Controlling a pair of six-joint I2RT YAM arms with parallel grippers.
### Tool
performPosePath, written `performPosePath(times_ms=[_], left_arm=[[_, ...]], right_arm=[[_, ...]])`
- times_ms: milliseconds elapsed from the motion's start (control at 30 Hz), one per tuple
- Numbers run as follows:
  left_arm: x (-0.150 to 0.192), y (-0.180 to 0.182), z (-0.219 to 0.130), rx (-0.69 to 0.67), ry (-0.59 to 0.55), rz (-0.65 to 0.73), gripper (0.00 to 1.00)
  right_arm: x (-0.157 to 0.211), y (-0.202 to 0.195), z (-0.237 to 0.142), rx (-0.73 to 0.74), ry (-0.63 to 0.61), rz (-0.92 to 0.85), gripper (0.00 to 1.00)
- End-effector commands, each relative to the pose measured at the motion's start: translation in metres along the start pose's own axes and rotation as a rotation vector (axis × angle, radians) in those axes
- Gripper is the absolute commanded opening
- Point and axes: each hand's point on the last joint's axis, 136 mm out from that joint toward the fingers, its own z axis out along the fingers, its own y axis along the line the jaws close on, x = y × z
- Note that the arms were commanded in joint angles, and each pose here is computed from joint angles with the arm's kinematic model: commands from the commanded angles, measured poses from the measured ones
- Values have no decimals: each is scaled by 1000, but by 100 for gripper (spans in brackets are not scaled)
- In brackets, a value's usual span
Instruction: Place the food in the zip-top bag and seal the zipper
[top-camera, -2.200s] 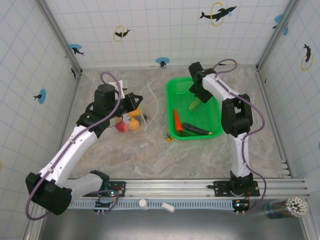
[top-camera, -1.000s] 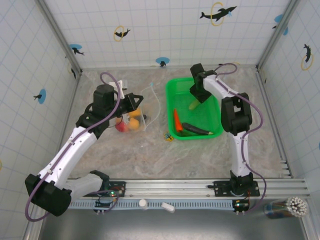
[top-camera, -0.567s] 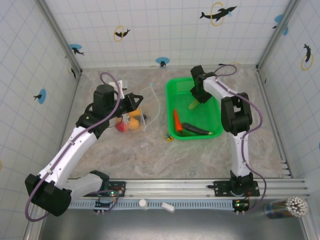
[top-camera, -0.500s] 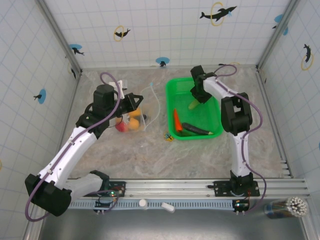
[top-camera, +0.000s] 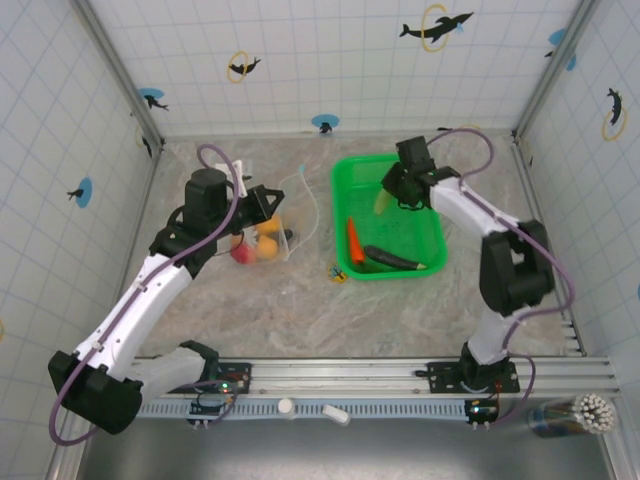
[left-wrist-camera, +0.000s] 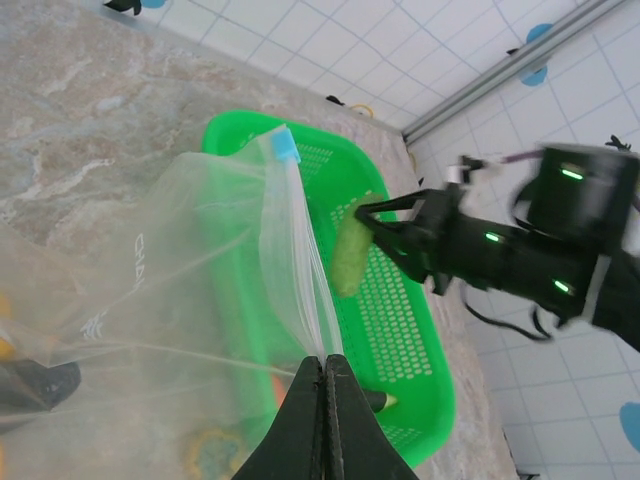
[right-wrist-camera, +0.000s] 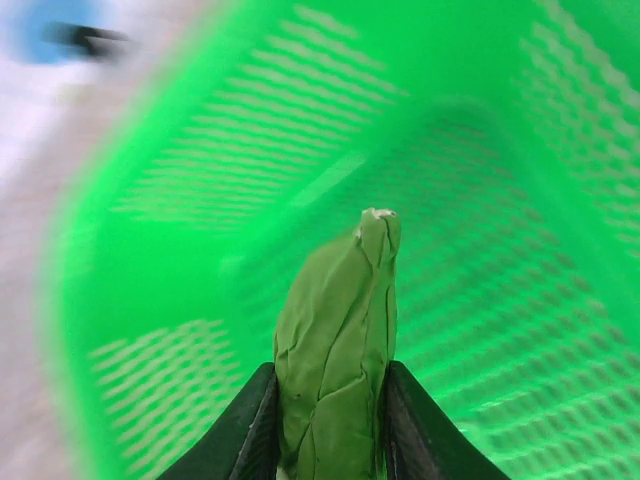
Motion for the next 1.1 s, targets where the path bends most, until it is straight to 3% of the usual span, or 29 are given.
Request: performPosePath(times_ms=[0,233,367,600,867,1067], left_arm=[[-14,-19,-11,41,-35,-8,0],[-16,-24,-9,50,-13,-34,0],[-16,-26,-8,54,-3,-48,0],[-20,-27,-9,51,-13,-70,0],[-32,-38,-18,96,-65,-103,0],[-40,-42,-24,97,-104,-97,0]], right_arm=[[-23,92,-69,-455,-208,-248,4],[20,167,-205,-901,-595,-613,1],[57,202,-235,-1041,-618,-732,0],[89,217,-244,-1146,-672,-713,0],[100,211,-221,-1077,-769,-612,3],[107,205,-192,-1001,-720,-456,6]])
